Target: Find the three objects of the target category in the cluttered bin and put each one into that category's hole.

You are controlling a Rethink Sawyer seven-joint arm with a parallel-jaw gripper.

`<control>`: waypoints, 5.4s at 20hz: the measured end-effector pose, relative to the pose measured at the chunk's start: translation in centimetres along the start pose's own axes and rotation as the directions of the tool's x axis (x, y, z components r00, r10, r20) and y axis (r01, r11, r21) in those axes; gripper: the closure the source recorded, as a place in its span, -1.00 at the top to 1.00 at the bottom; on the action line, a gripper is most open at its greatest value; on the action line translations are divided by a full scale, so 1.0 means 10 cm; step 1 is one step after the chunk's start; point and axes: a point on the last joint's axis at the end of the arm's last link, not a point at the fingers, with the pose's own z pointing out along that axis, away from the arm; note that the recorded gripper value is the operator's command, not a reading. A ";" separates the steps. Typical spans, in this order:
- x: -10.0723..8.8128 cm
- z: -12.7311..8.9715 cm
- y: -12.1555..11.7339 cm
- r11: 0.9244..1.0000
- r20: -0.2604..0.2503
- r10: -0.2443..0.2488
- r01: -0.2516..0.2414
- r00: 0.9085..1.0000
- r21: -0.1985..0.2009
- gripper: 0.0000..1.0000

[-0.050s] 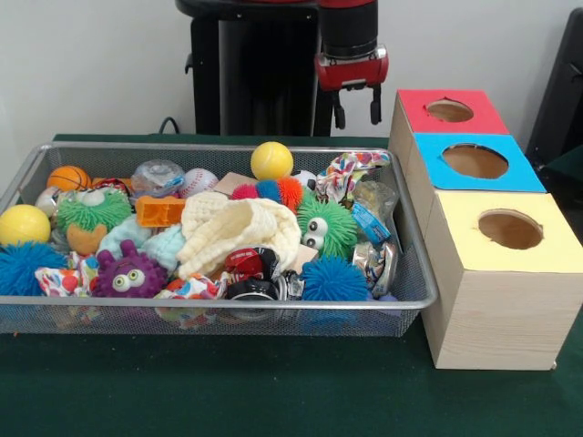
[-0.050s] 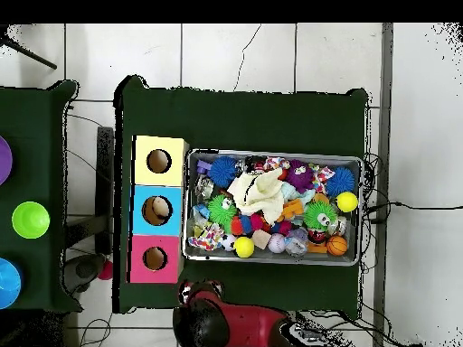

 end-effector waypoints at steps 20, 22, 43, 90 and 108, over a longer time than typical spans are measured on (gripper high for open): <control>-0.09 0.01 0.04 1.000 0.092 -0.019 0.018 0.996 0.012 1.00; -0.09 0.01 0.05 1.000 0.094 -0.023 0.022 0.995 0.013 1.00; -0.01 0.10 0.05 0.999 0.133 -0.032 0.030 0.991 0.018 1.00; -0.37 0.00 -0.23 0.996 -0.061 -0.007 0.012 0.998 0.094 1.00; -0.60 -0.27 -0.24 0.993 -0.046 0.000 0.005 0.999 0.115 1.00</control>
